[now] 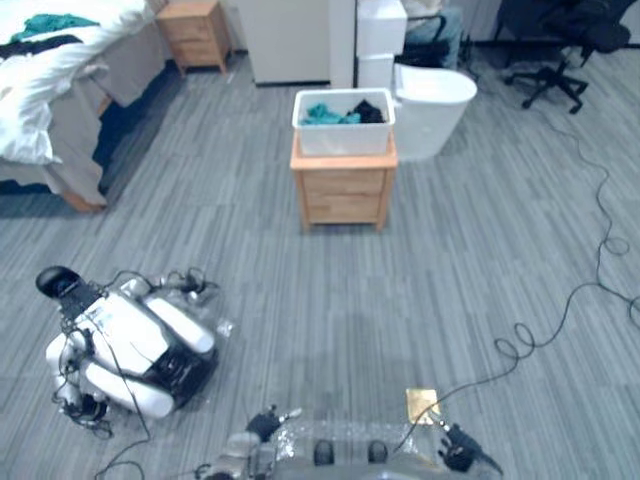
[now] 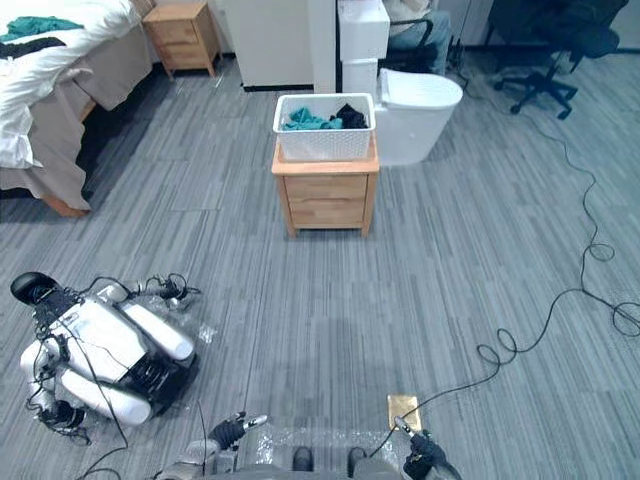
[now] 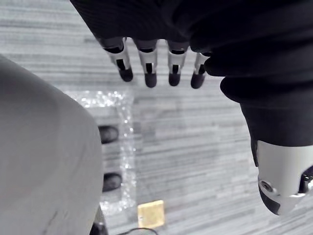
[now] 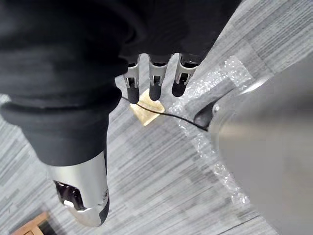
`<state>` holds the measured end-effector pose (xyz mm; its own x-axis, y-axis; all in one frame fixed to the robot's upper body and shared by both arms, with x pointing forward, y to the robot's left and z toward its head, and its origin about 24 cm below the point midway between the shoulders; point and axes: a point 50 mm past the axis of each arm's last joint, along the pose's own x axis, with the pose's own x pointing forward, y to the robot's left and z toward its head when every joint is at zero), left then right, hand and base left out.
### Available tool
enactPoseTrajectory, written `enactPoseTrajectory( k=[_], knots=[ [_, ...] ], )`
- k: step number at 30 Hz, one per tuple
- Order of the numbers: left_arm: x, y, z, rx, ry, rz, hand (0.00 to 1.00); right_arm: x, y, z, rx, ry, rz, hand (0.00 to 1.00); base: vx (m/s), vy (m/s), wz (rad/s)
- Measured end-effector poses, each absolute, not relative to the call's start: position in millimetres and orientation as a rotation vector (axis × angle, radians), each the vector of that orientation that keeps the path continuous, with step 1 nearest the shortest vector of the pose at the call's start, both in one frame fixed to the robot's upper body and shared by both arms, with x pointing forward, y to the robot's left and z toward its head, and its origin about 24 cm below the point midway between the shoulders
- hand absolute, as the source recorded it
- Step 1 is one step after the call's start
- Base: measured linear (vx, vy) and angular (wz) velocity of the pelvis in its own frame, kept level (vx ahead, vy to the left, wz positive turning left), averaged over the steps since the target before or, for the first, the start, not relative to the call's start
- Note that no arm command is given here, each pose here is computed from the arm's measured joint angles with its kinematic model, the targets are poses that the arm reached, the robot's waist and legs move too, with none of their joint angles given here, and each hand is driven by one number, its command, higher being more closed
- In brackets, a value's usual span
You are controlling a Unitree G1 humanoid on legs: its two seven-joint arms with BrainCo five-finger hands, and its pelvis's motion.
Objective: Pick up the laundry basket with both hands and put the clothes into the washing machine.
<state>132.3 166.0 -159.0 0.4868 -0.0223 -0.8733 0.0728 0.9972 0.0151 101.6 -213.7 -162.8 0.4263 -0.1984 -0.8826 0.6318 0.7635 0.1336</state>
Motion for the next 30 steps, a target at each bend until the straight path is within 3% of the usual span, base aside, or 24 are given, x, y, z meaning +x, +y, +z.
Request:
enactPoseTrajectory(
  k=[8,19,26,30],
  knots=[
    [133.4,167.3,-158.7,0.057,1.067,-0.056,0.00,112.0,-214.5,-159.5,0.510,0.966,-0.526,0.00,0.13,0.020,0.13],
    [157.9,159.7,-150.5,-0.027,1.001,-0.037,0.00,101.0,-218.5,-161.5,0.585,0.954,-0.609,0.00,0.50,-0.203,0.22],
    [166.2,153.2,-146.3,-0.057,0.953,-0.034,0.00,136.2,-243.8,-144.8,0.487,0.850,-0.595,0.00,0.41,-0.053,-0.08],
    [152.7,165.0,-150.6,-0.054,0.977,0.026,0.00,127.7,-243.9,-147.2,0.443,0.876,-0.576,0.00,0.47,0.169,-0.69]
  ],
)
